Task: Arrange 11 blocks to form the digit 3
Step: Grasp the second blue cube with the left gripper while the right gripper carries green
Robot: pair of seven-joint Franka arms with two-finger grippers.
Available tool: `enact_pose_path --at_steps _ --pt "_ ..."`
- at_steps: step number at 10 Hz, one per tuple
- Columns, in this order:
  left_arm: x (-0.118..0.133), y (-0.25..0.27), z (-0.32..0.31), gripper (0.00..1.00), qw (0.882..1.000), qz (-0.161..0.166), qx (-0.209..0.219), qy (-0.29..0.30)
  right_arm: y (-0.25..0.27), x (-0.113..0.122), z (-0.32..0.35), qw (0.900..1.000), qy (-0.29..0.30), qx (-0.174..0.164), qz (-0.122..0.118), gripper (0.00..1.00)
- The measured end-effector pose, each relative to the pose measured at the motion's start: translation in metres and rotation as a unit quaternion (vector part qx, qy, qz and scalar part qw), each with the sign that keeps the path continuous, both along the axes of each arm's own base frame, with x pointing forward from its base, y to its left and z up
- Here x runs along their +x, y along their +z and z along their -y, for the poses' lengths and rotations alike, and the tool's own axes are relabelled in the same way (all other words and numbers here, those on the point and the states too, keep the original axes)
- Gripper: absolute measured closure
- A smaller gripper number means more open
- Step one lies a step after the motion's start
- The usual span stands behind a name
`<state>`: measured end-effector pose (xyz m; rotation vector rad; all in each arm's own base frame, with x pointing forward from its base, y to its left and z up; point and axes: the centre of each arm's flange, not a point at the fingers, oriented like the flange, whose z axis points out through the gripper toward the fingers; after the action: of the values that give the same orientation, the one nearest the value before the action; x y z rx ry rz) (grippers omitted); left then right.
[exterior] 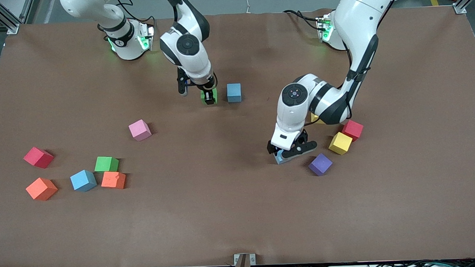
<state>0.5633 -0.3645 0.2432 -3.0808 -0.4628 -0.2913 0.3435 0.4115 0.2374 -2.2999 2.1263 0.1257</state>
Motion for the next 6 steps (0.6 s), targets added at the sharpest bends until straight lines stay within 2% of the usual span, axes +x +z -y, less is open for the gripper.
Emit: enact_pose_path --at_steps 3,4,6 --pt "0.005 -0.029 -0.005 0.0 1.0 -0.011 -0.001 0.004 -0.021 -0.004 -0.015 1.0 0.009 -0.01 -0.009 0.38" --pt "0.003 -0.039 -0.005 0.03 1.0 -0.014 -0.003 0.004 -0.026 -0.008 -0.018 1.0 0.009 -0.013 -0.011 0.38" --pt "0.007 -0.044 -0.009 0.15 0.999 -0.019 -0.017 0.027 -0.028 -0.011 -0.021 1.0 0.007 -0.015 -0.012 0.38"
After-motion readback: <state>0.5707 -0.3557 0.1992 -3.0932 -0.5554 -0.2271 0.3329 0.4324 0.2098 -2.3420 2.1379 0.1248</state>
